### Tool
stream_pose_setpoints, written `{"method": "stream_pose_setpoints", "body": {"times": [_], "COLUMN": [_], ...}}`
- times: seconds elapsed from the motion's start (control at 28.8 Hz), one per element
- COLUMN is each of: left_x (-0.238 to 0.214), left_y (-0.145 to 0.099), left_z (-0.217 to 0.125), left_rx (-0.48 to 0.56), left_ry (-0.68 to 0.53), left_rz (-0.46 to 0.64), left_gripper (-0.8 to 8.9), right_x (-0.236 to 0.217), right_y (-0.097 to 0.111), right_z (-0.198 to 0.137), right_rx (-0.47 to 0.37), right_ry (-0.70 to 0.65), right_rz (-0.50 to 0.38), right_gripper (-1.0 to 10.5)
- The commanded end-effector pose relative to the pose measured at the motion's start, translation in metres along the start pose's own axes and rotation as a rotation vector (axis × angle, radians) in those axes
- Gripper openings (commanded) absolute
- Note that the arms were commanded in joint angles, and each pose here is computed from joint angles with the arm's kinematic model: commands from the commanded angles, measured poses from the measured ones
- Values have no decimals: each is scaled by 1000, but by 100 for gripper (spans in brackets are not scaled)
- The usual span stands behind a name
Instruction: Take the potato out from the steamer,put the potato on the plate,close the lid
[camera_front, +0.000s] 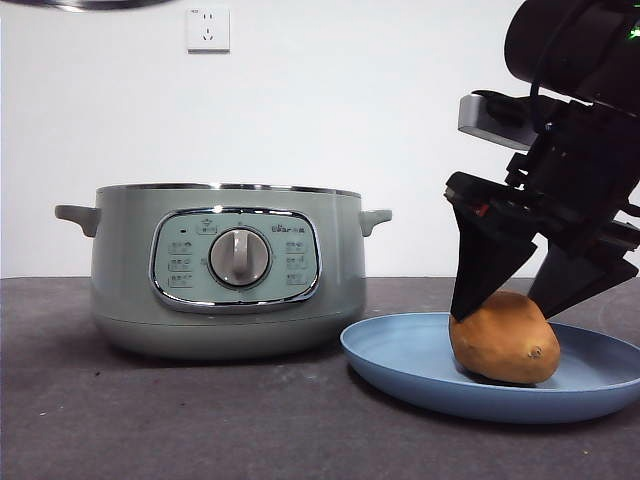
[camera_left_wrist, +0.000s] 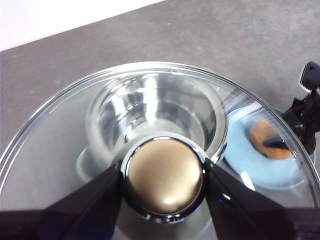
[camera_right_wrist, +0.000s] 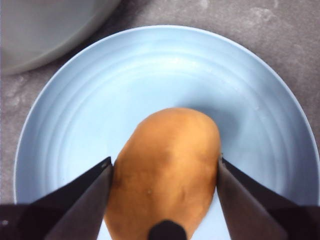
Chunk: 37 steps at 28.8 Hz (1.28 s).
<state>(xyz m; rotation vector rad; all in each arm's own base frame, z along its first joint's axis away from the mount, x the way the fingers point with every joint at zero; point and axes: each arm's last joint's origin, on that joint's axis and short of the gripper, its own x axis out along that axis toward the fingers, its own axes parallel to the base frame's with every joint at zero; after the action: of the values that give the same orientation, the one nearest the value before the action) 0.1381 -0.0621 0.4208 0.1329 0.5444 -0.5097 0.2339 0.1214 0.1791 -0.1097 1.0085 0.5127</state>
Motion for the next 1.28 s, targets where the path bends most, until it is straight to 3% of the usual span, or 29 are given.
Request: {"method": "stream_pose_setpoints", "body": {"times": [0.03,0.28,0.49,0.76,1.04,1.28], "left_x": [15,74,122,173,218,229], "left_y": [1,6,11,15,19,11], "left_z": [15,31,34,32,21,16], "left_rx": [34,42,74,81,78,86], "left_ry": [-71,-52,-20,7,60,91], "left_rz": [-16,-58,-60,-65,-72,-94], "left_gripper": [-9,-9,-9,-9,-9,-9], "right_x": [3,-3,-36,-110,-186,-189], "right_y": [-1,1,6,15,23,21], "right_z": [-4,2,11,3,-26,-31], "right_rx": [16,32,38,16,-4,11], "right_ry": [15,-11,-97,-313,-619,-610], "right_rz": [-1,2,9,26,54,5], "right_gripper": [513,513,509,505,504,504]}}
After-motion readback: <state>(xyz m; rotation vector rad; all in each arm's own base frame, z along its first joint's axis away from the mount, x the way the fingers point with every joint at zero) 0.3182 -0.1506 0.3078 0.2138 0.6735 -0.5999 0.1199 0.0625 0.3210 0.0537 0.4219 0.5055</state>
